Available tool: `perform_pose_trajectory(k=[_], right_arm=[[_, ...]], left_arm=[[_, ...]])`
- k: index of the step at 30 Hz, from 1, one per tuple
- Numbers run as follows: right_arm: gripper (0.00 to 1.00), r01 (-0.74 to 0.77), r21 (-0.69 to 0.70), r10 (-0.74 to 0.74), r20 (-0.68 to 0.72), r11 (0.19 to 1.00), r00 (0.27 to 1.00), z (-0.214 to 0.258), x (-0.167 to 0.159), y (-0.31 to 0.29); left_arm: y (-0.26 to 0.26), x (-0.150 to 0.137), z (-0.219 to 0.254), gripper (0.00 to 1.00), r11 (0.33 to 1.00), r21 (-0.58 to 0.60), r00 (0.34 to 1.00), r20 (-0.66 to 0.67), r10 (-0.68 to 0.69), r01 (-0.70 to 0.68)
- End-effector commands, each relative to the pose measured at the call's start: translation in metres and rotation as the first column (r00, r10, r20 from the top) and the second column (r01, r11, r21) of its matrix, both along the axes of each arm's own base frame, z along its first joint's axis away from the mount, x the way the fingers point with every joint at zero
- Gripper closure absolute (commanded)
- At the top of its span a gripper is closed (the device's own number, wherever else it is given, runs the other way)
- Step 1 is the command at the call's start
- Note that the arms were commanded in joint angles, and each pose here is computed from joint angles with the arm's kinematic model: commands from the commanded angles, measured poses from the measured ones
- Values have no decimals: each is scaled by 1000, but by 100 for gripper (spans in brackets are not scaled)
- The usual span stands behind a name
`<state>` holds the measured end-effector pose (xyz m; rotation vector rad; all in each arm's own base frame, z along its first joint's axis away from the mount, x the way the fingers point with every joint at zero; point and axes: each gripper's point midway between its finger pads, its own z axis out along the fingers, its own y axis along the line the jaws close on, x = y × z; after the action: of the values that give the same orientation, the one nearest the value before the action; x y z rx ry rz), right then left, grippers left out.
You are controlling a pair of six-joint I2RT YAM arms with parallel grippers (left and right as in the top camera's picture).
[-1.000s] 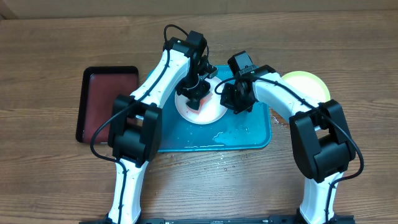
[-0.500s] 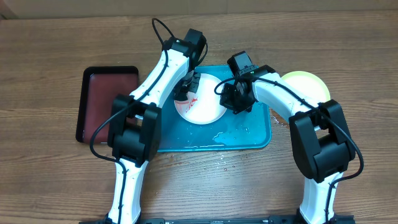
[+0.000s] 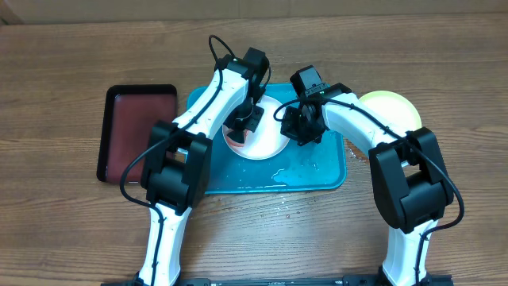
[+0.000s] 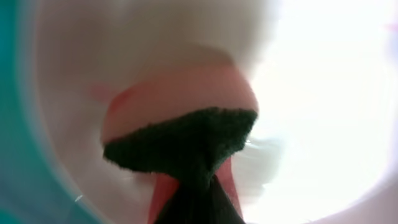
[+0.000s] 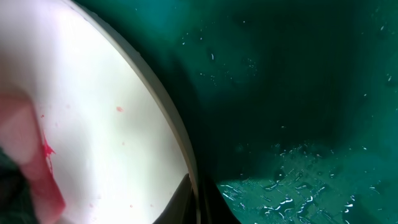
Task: Clean dirty plates on tray and stack at the side
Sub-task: 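Scrub the white plate with the sponge while the right gripper holds it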
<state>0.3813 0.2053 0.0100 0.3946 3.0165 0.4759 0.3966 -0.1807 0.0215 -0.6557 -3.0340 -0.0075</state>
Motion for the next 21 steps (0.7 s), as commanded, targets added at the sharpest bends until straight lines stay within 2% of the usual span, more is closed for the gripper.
perform_pose_trajectory(k=[1, 6, 11, 16, 18, 20, 21], right_arm=[[96, -3, -16, 2, -29, 1000, 1000, -11, -8, -1], [96, -3, -16, 2, -29, 1000, 1000, -11, -8, -1], [96, -3, -16, 2, -29, 1000, 1000, -11, -8, -1], [96, -3, -16, 3, -29, 1000, 1000, -11, -8, -1], [96, -3, -16, 3, -29, 1000, 1000, -11, -8, -1], [96, -2, -19, 2, -28, 1000, 1000, -11, -8, -1], [96, -2, -18, 2, -28, 1000, 1000, -11, -8, -1]], left_arm=[[-45, -28, -4, 96, 957, -262, 981, -111, -158, 125], [-51, -21, -3, 96, 945, -292, 982, -79, -174, 144], [-49, 9, -6, 96, 963, -244, 993, 33, -111, 115], [-17, 55, -6, 96, 992, -64, 967, 223, 123, -111], [8, 66, -3, 96, 970, 35, 926, 307, 219, -241], [35, 70, 4, 96, 917, 136, 868, 398, 296, -375], [41, 69, 5, 96, 906, 157, 860, 412, 301, -392]])
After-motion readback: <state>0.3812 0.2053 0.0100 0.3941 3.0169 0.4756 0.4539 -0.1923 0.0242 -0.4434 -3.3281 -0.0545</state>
